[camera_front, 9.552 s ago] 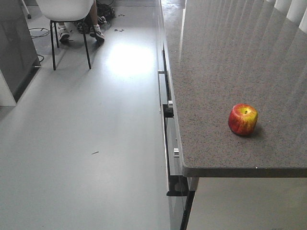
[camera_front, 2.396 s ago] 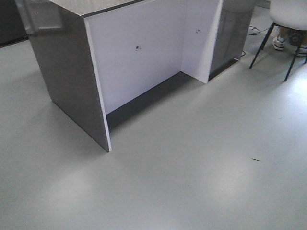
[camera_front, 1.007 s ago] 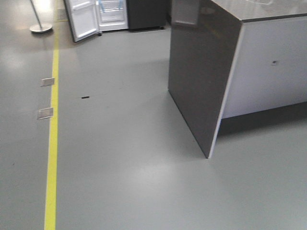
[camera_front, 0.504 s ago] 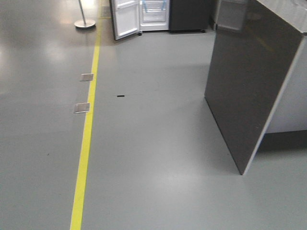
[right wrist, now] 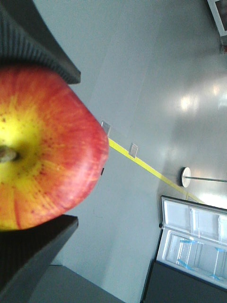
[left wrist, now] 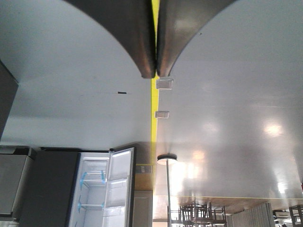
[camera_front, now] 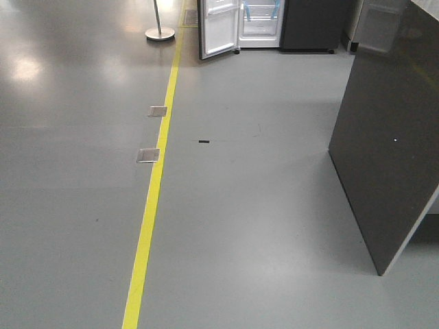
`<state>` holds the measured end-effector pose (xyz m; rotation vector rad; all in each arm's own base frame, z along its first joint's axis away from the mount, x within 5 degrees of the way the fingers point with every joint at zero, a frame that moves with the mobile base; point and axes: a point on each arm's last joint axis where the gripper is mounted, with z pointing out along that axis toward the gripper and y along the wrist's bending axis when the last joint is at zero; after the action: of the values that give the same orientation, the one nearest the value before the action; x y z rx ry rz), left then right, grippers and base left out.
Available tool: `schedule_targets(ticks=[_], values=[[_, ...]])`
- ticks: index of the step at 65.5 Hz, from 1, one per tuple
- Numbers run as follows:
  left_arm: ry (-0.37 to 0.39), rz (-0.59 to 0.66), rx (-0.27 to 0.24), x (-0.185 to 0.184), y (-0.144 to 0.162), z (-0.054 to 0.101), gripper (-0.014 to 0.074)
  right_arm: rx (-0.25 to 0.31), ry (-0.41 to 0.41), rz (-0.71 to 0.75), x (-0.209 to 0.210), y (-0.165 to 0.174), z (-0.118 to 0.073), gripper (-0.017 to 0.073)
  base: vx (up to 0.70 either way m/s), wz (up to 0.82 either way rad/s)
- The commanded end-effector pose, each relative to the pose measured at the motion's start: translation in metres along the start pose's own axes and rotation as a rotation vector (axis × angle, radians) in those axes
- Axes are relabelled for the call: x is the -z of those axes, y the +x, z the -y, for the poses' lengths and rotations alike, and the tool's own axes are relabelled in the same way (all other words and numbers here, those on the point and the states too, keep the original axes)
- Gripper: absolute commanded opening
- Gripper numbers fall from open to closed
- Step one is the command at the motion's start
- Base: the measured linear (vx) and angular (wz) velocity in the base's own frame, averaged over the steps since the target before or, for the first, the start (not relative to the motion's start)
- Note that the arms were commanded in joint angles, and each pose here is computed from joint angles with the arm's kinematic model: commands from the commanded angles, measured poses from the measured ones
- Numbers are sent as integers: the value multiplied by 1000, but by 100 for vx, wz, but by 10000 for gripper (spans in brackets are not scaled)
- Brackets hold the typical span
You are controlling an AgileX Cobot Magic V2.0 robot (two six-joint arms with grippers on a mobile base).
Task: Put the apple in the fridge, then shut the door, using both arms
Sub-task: 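Drive toward the open white refrigerator carrying the apple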
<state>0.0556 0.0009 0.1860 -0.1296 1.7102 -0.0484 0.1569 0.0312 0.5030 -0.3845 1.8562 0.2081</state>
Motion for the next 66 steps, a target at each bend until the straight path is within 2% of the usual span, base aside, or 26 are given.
schedule_targets(ticks=[1,66], values=[[6,101,15,3,-12,1,-6,4,26,117,10,-15,0,77,11,9],[6,101,15,3,-12,1,-6,4,26,117,10,-15,0,77,16,0]])
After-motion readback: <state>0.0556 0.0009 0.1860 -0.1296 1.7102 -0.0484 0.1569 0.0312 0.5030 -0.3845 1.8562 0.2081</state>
